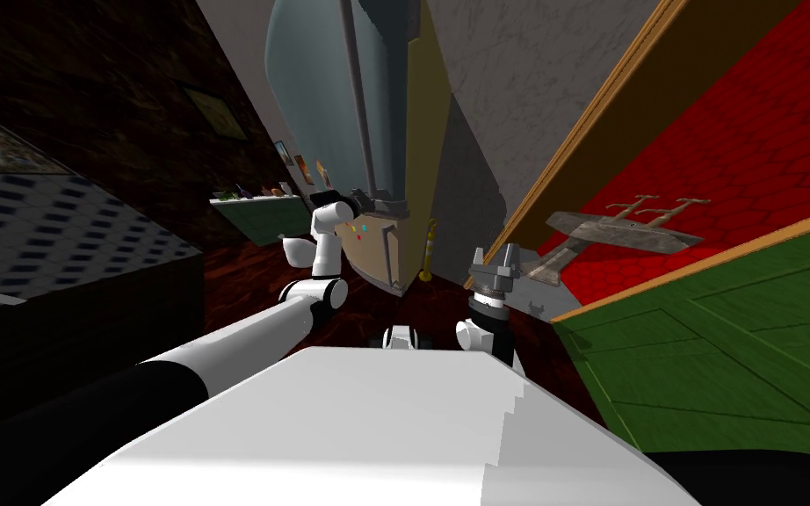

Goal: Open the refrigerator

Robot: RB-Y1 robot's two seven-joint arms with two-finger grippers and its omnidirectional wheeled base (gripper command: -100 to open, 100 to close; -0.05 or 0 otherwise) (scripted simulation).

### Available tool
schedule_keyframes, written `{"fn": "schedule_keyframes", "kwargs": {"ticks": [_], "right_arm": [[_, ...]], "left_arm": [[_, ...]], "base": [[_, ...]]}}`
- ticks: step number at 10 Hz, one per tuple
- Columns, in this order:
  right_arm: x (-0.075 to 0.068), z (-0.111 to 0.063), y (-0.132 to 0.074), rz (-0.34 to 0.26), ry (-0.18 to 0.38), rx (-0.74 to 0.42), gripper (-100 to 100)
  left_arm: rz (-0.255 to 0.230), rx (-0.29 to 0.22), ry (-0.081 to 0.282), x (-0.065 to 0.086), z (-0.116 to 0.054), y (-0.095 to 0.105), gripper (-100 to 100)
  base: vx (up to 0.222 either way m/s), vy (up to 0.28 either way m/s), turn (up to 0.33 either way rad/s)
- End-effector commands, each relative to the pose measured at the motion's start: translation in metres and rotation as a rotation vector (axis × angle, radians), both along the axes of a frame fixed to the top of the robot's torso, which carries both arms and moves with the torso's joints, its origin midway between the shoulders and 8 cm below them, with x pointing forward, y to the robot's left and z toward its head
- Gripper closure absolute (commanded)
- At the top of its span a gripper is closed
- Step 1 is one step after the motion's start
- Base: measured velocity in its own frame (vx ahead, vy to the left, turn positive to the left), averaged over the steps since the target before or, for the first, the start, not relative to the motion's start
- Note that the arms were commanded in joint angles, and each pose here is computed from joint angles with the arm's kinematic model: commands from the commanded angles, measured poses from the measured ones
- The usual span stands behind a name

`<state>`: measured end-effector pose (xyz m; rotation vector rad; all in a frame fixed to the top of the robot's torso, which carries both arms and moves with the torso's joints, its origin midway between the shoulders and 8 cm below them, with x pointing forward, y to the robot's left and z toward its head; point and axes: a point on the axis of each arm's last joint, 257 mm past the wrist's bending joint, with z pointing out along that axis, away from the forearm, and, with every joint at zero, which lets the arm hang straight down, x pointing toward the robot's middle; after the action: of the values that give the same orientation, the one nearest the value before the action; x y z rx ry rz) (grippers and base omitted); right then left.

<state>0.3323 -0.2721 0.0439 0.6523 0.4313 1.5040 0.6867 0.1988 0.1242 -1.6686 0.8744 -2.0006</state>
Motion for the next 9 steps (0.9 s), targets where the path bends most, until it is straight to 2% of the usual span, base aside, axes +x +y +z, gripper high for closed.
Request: {"fn": "schedule_keyframes", "kwargs": {"ticks": [1,2,3,4,6,7,9], "right_arm": [[0.000,0.000,0.000,0.000,0.000,0.000,0],[0.000,0.000,0.000,0.000,0.000,0.000,0],[0.000,0.000,0.000,0.000,0.000,0.000,0],[0.000,0.000,0.000,0.000,0.000,0.000,0],[0.000,0.000,0.000,0.000,0.000,0.000,0],[0.000,0.000,0.000,0.000,0.000,0.000,0],[0.000,0.000,0.000,0.000,0.000,0.000,0]], "left_arm": [[-0.062,-0.002,-0.011,-0.009,0.007,-0.024,100],[-0.062,-0.002,-0.011,-0.009,0.007,-0.024,100],[-0.095,-0.003,-0.011,-0.014,0.007,-0.037,100],[-0.095,-0.003,-0.011,-0.014,0.007,-0.037,100],[-0.162,-0.002,-0.012,-0.025,0.009,-0.063,100],[-0.162,-0.002,-0.012,-0.025,0.009,-0.063,100],[-0.230,-0.001,-0.014,-0.038,0.011,-0.089,100]], "base": [[-0.180,0.309,-0.050],[-0.134,0.314,-0.041],[-0.111,0.378,-0.052],[-0.103,0.326,-0.050],[-0.135,0.335,-0.041],[-0.126,0.304,-0.042],[-0.141,0.375,-0.043]]}}
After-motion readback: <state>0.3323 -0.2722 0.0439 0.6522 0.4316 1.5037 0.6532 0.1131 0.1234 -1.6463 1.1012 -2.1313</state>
